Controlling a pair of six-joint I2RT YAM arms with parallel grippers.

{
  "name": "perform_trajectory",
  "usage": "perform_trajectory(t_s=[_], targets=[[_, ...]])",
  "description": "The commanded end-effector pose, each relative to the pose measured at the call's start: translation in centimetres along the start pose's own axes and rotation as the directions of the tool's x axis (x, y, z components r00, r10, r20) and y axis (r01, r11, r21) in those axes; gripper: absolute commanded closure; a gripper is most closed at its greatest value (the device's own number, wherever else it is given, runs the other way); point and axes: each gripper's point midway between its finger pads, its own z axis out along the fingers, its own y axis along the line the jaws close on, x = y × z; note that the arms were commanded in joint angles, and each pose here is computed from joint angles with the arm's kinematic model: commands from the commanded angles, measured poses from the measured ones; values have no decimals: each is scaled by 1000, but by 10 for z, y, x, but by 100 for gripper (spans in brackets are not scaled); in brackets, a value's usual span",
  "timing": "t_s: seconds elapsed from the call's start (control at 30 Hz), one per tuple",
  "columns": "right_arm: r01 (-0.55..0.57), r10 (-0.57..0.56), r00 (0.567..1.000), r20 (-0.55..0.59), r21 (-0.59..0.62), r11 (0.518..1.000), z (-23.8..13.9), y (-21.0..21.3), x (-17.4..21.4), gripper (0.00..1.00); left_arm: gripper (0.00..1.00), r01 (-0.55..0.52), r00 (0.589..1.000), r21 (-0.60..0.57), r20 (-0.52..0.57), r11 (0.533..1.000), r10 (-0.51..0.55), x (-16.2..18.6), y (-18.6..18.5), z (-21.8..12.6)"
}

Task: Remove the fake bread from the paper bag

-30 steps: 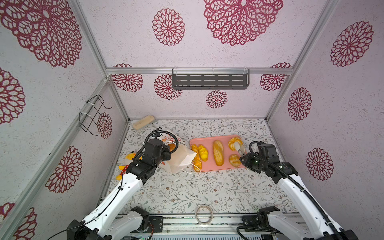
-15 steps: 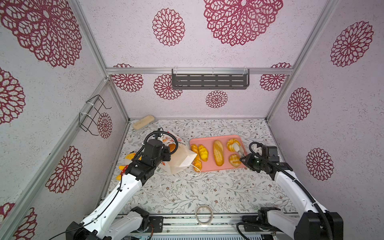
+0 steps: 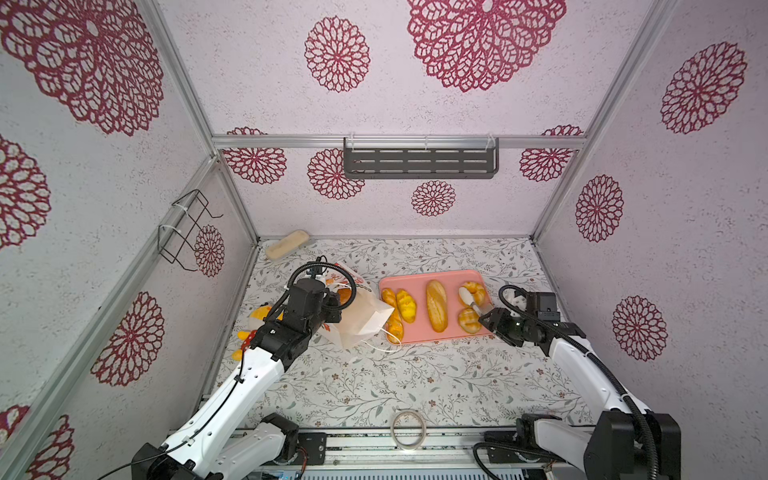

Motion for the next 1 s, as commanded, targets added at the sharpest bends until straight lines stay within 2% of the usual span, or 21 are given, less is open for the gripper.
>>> perform_trajectory(t_s=[0.0, 0.13, 0.37, 0.57, 0.63, 0.67, 0.77, 0.83, 0.97], targets=[[24, -24, 999, 22, 14, 1000, -18, 6, -5, 38, 100, -1, 1000, 18, -18, 1000, 1, 3, -3, 0], [15, -16, 1000, 27, 37, 999, -28, 5, -2, 38, 100, 4, 1000, 23, -17, 1000, -3, 2, -4, 0], [6, -7, 1000, 25, 1, 1000, -28, 5, 12, 37, 100, 7, 1000, 25, -15, 1000, -6, 3, -4, 0], [18, -17, 1000, -10, 6, 1000, -21, 10, 53, 28, 100, 12, 1000, 24, -14, 1000, -11, 5, -3, 0], [24, -23, 999, -30, 35, 999, -16, 8, 68, 20, 100, 18, 1000, 28, -12, 999, -18, 5, -4, 1], [25, -23, 999, -40, 42, 999, -12, 7, 75, 20, 100, 20, 1000, 29, -11, 999, -20, 6, -4, 2], [17, -13, 999, -51, 85, 996, -2, 0, 88, 22, 100, 28, 1000, 33, -11, 999, -28, 6, -5, 3], [5, 0, 999, -42, 118, 993, 4, -8, 90, 29, 100, 31, 999, 33, -10, 999, -30, 6, -5, 3], [-3, 8, 1000, -29, 169, 986, 14, -22, 89, 36, 100, 31, 1000, 34, -8, 999, -30, 6, -5, 0]])
